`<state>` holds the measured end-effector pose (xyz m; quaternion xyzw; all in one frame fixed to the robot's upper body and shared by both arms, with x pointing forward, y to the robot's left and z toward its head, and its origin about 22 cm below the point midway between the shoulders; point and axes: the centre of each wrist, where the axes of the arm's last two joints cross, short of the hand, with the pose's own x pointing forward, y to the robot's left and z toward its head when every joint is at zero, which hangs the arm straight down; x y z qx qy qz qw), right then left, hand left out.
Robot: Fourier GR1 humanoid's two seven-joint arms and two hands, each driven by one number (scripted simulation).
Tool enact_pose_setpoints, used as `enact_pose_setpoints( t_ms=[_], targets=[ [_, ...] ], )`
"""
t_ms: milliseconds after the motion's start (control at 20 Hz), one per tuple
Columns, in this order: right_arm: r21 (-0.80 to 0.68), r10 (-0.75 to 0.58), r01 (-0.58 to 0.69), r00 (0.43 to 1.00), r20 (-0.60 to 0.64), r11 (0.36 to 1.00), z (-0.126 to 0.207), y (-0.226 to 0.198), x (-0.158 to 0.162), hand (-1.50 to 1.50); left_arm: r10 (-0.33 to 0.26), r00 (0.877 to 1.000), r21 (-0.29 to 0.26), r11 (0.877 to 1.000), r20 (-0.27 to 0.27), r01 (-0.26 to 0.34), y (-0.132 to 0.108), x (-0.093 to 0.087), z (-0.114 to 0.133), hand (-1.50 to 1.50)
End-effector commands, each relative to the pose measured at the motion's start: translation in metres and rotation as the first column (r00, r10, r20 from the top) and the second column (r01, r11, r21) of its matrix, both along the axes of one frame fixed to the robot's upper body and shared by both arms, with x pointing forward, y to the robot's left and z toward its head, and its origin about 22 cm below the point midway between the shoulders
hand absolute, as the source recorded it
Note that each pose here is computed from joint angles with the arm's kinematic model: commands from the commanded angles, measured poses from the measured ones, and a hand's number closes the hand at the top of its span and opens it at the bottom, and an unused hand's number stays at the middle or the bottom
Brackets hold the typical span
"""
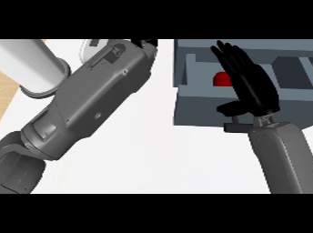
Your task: Pick up the can, place it into the drawer and close the drawer
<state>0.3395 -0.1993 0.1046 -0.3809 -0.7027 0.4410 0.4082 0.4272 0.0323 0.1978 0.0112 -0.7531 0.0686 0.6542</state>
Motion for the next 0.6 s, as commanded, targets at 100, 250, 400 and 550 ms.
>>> enact_pose_setpoints(
  t_ms=[100, 250, 400, 550],
  targets=[
    [-0.075, -0.048, 0.047, 0.999, -0.021, 0.996, -0.054, 0.021, 0.024, -1.5, 0.019, 1.0, -0.006, 1.0, -0.006, -0.019, 0.024, -0.005, 0.0, -1.5],
    [-0.085, -0.085, 0.081, 0.996, -0.038, 0.993, -0.063, 0.01, 0.044, -1.5, 0.02, 1.0, -0.002, 1.0, -0.01, -0.02, 0.037, -0.004, 0.007, -1.5],
    [-0.142, -0.112, 0.111, 0.994, -0.001, 0.984, -0.08, 0.014, 0.048, -1.5, 0.03, 0.999, 0.014, 0.999, -0.011, -0.03, 0.046, -0.005, 0.018, -1.5],
    [-0.146, -0.143, 0.147, 0.989, 0.039, 0.978, -0.075, 0.008, 0.063, -1.5, 0.023, 1.0, 0.007, 1.0, 0.019, -0.023, 0.061, -0.003, 0.01, -1.5]
  ],
)
